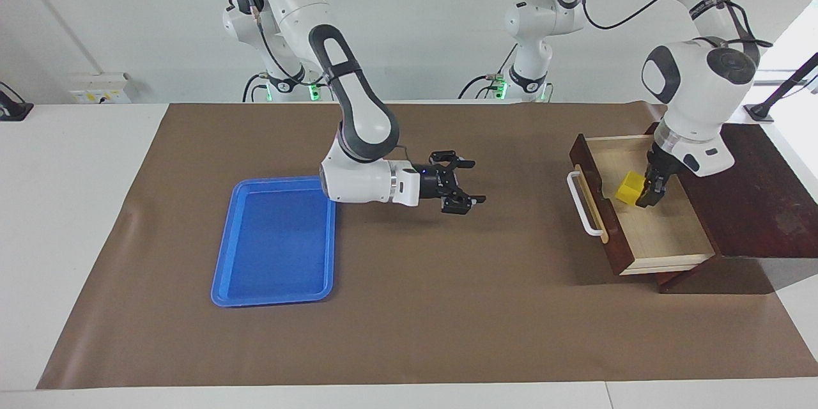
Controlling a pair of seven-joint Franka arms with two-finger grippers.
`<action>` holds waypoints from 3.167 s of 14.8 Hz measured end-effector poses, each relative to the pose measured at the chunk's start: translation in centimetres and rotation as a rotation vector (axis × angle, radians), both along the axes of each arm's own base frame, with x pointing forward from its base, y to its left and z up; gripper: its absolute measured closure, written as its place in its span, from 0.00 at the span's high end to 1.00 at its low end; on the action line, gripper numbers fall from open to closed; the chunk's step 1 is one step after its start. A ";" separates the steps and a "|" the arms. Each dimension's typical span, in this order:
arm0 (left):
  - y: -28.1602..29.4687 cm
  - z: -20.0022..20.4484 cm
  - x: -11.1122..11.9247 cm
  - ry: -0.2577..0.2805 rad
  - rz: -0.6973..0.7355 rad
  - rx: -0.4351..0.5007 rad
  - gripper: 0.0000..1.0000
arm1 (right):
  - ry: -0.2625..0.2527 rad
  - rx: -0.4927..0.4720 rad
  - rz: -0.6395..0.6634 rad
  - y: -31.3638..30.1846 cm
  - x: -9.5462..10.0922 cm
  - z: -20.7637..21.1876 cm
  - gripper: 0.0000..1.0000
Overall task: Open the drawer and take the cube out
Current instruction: 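Lift the yellow cube out toward the waiting right gripper with the left gripper, then close the right gripper on the yellow cube held by the left gripper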
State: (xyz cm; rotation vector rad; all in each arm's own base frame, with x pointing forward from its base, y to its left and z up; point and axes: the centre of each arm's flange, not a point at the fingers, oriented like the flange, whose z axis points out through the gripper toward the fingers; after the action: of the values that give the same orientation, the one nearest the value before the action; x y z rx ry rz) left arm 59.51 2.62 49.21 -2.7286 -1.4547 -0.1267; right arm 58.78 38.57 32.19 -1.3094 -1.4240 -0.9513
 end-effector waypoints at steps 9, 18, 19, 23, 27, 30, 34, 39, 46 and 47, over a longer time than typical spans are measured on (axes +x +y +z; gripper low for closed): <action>-14.9 7.9 -1.7 0.011 0.351 -0.009 0.56 | 0.007 -0.016 -0.006 0.3 0.4 0.8 1.00; -21.8 1.2 -3.0 -0.045 0.655 -0.060 0.56 | -0.002 -0.059 0.011 3.2 -1.0 1.3 1.00; -23.0 1.0 -3.4 -0.046 0.664 -0.061 0.56 | -0.007 -0.067 0.009 3.8 -1.3 1.2 1.00; -25.1 -0.3 -4.7 -0.026 0.658 -0.046 0.56 | -0.019 -0.086 0.004 5.4 -2.3 1.2 1.00; -26.6 -0.6 -5.3 -0.043 0.694 -0.062 0.56 | -0.019 -0.089 0.000 5.3 -2.2 1.1 1.00; -27.7 -0.8 -6.3 -0.039 0.692 -0.058 0.56 | -0.019 -0.095 -0.008 5.1 -1.9 0.7 1.00; -28.2 -2.0 -7.1 -0.024 0.691 -0.042 0.56 | -0.026 -0.077 -0.038 4.4 -0.1 2.3 1.00; -28.1 -2.1 -7.1 -0.026 0.692 -0.044 0.56 | -0.025 -0.072 -0.041 4.4 0.3 2.4 1.00; -28.1 -2.1 -7.1 -0.028 0.700 -0.046 0.56 | -0.025 -0.069 -0.032 4.9 -0.1 2.5 1.00; -28.1 -2.1 -7.1 -0.028 0.700 -0.046 0.56 | -0.025 -0.069 -0.030 5.0 -0.2 2.5 1.00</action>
State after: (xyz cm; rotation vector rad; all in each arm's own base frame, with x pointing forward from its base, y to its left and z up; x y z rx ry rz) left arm 52.40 -25.50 47.11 -2.0810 -2.3249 -0.0994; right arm 58.59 43.59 34.66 -1.3779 -1.4707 -0.9485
